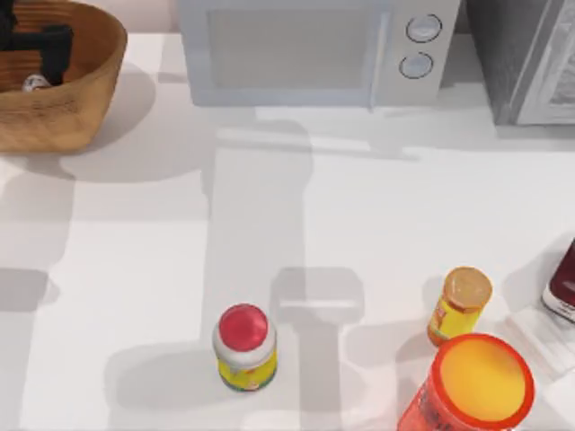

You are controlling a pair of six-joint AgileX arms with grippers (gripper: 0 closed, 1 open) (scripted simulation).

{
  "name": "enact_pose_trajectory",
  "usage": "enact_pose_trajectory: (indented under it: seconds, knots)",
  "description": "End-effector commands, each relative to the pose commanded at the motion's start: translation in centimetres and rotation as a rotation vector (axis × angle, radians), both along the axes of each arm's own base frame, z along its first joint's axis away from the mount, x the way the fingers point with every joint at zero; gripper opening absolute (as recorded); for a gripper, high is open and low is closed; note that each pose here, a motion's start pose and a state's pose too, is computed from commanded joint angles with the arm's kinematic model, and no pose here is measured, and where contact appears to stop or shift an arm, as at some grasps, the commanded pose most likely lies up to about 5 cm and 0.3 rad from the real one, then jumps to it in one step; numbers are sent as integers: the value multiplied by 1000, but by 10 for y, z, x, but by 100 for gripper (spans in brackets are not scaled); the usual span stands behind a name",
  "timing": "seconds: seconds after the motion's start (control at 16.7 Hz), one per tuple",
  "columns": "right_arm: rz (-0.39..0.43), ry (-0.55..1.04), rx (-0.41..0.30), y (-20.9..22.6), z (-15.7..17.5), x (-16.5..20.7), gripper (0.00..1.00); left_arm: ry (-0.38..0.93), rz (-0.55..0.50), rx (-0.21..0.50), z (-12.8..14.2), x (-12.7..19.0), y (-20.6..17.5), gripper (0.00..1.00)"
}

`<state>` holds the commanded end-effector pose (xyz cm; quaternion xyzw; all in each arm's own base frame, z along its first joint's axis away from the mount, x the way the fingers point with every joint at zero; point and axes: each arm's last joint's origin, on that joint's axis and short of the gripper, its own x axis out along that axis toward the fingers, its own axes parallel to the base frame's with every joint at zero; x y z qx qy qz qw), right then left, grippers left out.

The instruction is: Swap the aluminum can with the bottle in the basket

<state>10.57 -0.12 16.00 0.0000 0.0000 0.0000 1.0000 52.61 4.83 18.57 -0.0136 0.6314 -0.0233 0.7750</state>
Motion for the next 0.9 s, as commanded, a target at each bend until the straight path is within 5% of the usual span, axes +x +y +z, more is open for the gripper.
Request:
enact_pose_trajectory:
  seconds: [0.48,0.78,0.9]
  knots:
    - [0,0,0,0,0,0,100,1,-1,0,-50,11,-4,100]
    - [0,0,0,0,0,0,100,0,-1,0,-54,12,-4,100]
    - [0,0,0,0,0,0,100,0,-1,0,-54,12,-4,85]
